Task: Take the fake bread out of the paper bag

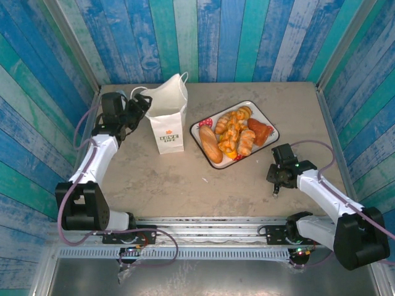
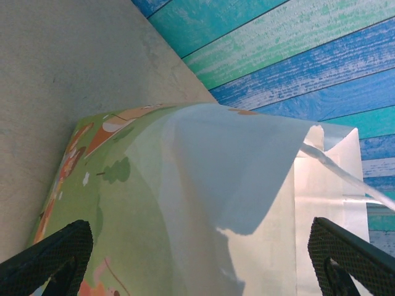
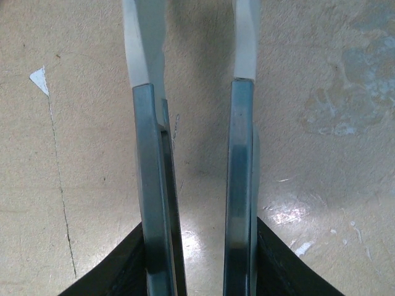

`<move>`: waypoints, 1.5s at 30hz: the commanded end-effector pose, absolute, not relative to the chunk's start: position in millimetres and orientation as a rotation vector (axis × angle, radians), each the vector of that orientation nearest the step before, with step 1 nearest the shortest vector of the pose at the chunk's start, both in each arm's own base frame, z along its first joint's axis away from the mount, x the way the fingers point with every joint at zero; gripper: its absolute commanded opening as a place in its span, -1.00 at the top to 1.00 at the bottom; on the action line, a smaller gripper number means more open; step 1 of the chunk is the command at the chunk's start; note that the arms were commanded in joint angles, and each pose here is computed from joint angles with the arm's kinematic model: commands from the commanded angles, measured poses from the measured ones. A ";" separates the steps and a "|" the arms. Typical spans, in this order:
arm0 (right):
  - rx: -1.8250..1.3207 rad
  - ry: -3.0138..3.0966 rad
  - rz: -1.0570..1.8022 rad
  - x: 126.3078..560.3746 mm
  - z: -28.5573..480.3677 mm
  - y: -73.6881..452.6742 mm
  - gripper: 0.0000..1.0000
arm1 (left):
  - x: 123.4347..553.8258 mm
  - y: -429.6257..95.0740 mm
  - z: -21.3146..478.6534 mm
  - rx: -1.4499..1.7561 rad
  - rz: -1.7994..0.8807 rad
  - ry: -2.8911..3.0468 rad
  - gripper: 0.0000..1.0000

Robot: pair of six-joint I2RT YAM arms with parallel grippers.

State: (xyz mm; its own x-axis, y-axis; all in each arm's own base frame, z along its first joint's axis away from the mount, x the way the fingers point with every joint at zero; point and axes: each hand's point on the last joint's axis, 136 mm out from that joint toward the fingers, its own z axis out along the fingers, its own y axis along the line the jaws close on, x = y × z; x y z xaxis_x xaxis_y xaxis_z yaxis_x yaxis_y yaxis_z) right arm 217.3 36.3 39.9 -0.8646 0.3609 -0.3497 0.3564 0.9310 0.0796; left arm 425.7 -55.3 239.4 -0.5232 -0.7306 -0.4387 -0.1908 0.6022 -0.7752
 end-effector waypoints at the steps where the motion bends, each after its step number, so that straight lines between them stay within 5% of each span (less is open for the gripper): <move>1: 0.544 2.704 0.033 222.9 40.9 36.5 0.22 | 411.6 -55.5 271.0 -0.610 -0.841 1.999 -0.88; 16: 0.564 2.715 0.015 219.1 31.8 34.0 0.21 | 379.2 -66.3 301.6 -0.489 -0.888 1.958 -0.88; 37: 0.678 2.835 0.110 218.1 0.0 32.3 -0.18 | 319.2 -60.1 330.0 -0.494 -0.870 1.879 -0.88; 42: 0.694 2.825 0.170 226.4 3.3 36.0 -0.42 | 306.4 -53.7 345.4 -0.478 -0.824 1.824 -0.88; 44: 0.691 2.816 0.181 227.8 9.1 36.2 -0.70 | 302.5 -48.7 347.9 -0.485 -0.787 1.818 -0.87; 45: 0.684 2.806 0.185 229.6 14.2 36.4 -0.99 | 300.2 -45.8 350.1 -0.487 -0.765 1.809 -0.87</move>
State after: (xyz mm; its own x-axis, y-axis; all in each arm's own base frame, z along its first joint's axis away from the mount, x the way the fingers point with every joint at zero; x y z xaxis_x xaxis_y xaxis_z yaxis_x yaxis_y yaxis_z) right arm 244.2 32.7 18.8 -0.8397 0.4685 -0.2746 0.4343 0.8829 0.1784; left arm 307.9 -56.5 344.2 -0.4001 -0.6605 -0.6353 0.0545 0.6749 -0.7359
